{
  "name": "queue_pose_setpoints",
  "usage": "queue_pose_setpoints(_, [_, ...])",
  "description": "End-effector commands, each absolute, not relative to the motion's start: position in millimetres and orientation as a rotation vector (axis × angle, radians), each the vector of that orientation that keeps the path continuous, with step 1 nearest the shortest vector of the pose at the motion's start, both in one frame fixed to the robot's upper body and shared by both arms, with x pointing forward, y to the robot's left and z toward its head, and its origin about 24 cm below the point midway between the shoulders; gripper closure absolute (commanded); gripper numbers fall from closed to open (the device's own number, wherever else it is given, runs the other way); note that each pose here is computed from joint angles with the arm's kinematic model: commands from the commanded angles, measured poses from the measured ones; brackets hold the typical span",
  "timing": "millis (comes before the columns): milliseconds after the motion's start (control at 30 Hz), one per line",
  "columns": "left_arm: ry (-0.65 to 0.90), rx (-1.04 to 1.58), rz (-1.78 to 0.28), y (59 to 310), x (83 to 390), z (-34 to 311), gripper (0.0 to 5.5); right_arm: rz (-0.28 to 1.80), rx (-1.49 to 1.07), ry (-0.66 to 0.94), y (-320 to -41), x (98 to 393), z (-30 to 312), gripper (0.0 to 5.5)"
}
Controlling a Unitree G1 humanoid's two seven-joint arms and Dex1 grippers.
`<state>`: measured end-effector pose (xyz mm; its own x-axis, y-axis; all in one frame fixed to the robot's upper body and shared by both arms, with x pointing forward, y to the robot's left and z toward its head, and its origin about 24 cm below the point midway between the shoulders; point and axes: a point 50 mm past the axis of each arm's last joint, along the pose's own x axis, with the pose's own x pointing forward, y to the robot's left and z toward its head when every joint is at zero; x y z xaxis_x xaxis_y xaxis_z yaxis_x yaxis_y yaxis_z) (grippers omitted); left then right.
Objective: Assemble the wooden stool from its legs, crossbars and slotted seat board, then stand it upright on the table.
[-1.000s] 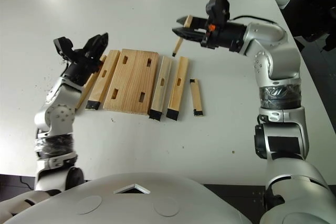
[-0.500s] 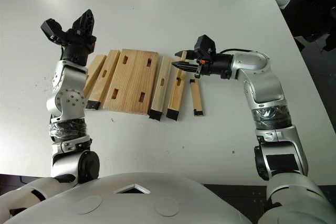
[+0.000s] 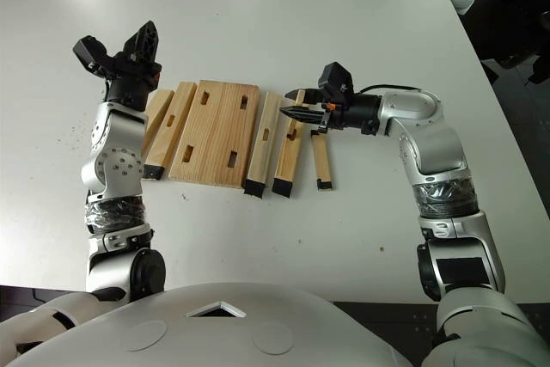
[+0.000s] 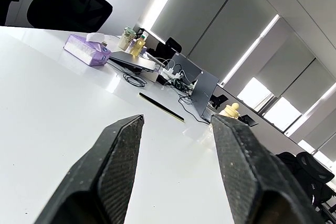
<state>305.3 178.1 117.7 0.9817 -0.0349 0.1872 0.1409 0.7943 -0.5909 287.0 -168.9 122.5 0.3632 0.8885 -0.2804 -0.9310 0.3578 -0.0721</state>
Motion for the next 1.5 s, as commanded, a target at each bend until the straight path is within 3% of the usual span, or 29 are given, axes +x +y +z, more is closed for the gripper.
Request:
queue_pose_setpoints(33, [-0.156,-0.632,-0.08,180,304,113,3.12,1.16,-0.248,0.203,-174,288,124,4.19])
queue_pose_setpoints(900, [-0.158,-0.624,-0.087,179,302,112,3.12,1.144,-0.297,0.309,-172,288,109,4.19])
queue_pose_setpoints(1167, [-0.154,-0.625,-0.101,173,301,110,3.12,1.092,-0.295,0.458,-180,296,83,4.19])
queue_pose_setpoints(1500, [-0.148,-0.612,-0.11,174,301,108,3.12,1.077,-0.293,0.481,-182,293,71,4.19])
